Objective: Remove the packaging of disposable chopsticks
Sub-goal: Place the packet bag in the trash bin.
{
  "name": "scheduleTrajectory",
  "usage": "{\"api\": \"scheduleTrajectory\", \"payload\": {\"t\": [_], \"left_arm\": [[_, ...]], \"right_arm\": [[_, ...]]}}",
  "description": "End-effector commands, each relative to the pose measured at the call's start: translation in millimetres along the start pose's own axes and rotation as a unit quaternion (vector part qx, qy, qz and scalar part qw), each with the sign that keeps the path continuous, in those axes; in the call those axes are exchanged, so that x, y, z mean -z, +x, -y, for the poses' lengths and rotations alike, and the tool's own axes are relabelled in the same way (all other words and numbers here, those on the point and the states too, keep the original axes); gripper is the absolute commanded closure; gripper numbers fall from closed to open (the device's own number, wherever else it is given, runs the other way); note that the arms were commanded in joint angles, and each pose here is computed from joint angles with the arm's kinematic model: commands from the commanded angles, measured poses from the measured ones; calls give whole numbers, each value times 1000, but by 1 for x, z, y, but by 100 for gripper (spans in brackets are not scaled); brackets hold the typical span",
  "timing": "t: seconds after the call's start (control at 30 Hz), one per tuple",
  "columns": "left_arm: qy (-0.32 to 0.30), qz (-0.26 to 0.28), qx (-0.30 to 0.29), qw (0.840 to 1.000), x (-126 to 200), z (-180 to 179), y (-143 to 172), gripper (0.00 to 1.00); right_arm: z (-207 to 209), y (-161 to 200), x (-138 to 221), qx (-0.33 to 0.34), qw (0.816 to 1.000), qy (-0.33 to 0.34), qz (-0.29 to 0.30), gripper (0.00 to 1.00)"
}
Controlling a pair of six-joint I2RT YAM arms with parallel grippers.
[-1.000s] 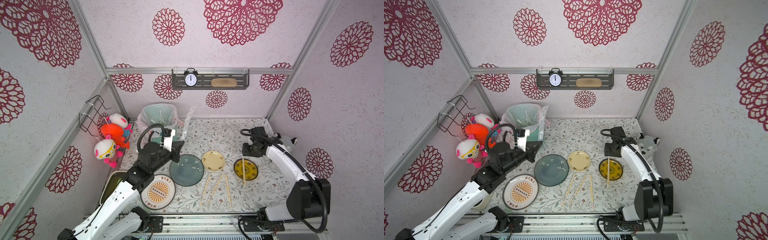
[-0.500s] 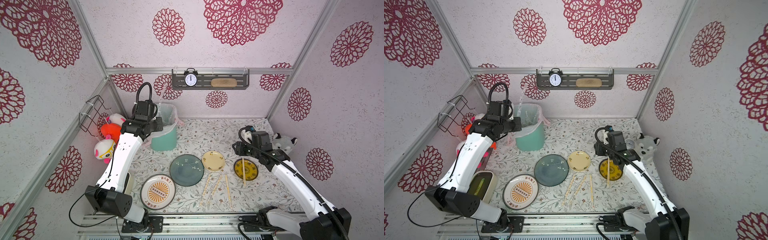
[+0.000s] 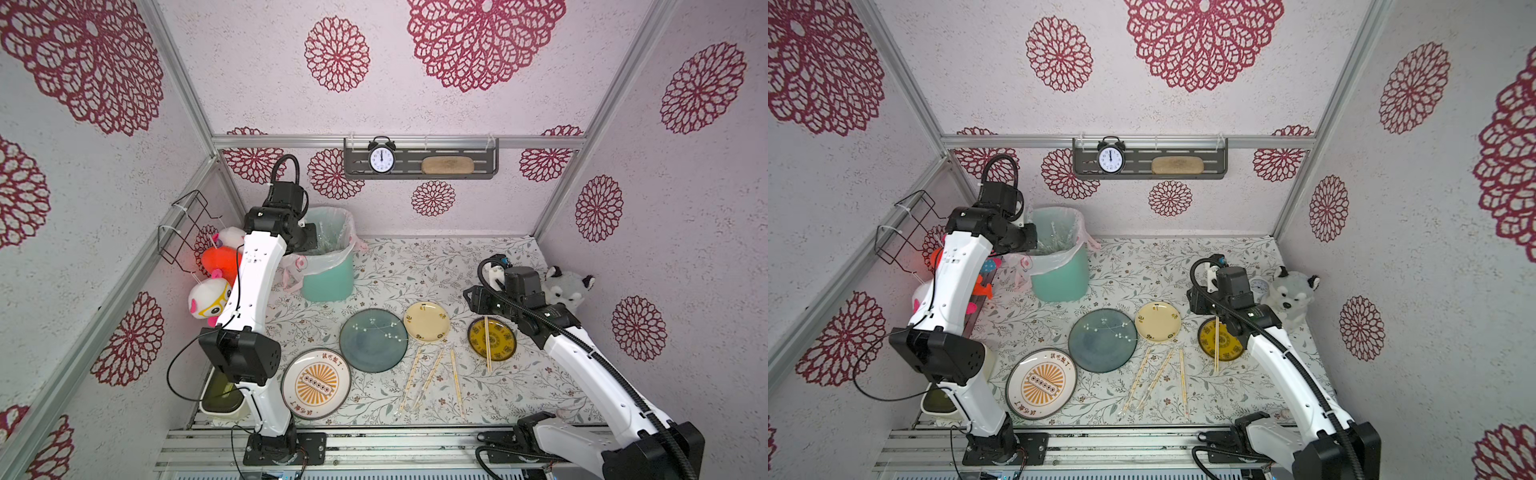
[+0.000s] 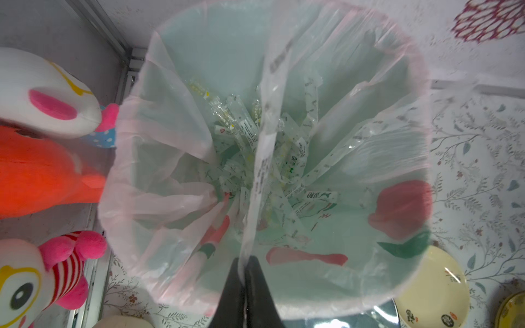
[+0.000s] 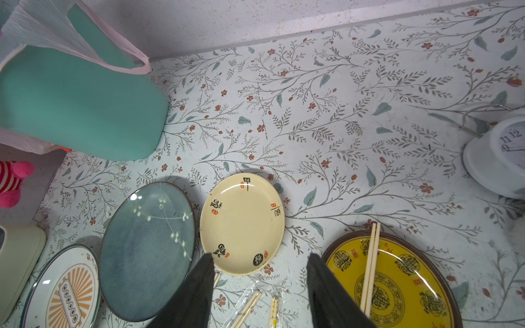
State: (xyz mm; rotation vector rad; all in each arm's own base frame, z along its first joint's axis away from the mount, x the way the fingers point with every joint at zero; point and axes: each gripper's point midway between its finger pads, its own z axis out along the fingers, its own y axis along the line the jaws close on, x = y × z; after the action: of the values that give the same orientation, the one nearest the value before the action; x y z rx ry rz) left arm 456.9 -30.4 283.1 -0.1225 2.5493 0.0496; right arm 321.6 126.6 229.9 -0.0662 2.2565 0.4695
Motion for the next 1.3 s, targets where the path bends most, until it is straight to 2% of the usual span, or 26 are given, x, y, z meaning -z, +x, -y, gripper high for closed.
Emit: {"api": "scheduleTrajectory", "payload": {"t": [0.0,0.1,0.13,0.37,0.47,0.5,0.53,0.57,0.6,0.67,0.7,0.77,0.8,0.83,0.87,0.9,1.03,1.13,1.23,1.27], "left_arm": [[-9,-23,-12,1000,9,-1,8,79],[-25,-2,-10,1000,20,-7,-1,43],[-32,2,-10,999,23,-9,-3,38],[-9,74,-2,997,57,-2,-24,22],[2,58,0,998,60,3,-7,26],[-1,60,-6,998,59,6,-2,32],[3,64,-11,998,62,11,2,48],[9,69,-13,998,64,15,5,56],[14,76,-15,997,67,19,7,57],[5,92,-13,996,75,17,5,48],[0,99,-10,995,79,14,2,47],[20,101,-18,995,84,21,0,76],[31,102,-23,994,86,26,0,67],[28,112,-26,993,87,28,-5,52],[20,120,-27,992,85,27,-10,44],[10,125,-24,992,82,24,-15,42],[-3,71,-7,997,39,6,-24,39],[-2,49,-8,999,18,9,-25,41],[13,84,-20,996,33,29,-29,47],[7,106,-29,994,49,37,-29,41]], "right_arm": [[-9,-15,13,-3,999,-17,34,46],[-8,-15,14,-3,999,-16,34,46],[-9,-14,14,-4,999,-18,33,46],[-10,-14,12,-4,999,-21,32,46],[-8,-13,11,-3,999,-16,30,46],[-8,-13,11,-2,999,-16,31,46],[-8,-14,11,-3,999,-16,32,46],[-9,-14,11,-2,999,-18,32,46],[-9,-14,10,-2,999,-19,31,46],[-10,-13,9,-2,999,-21,30,46],[-10,-13,8,-2,999,-21,28,46],[-9,-12,8,-3,999,-19,27,46],[-9,-12,8,-3,999,-19,28,46],[-9,-12,8,-2,999,-18,28,46],[-9,-12,9,-2,999,-18,30,46],[-9,-12,9,-2,999,-18,30,46],[-11,-11,11,-3,999,-25,29,47],[-11,-11,12,-2,999,-26,31,47],[-11,-12,12,-3,999,-25,34,46],[-10,-12,12,-3,999,-24,35,45]]}}
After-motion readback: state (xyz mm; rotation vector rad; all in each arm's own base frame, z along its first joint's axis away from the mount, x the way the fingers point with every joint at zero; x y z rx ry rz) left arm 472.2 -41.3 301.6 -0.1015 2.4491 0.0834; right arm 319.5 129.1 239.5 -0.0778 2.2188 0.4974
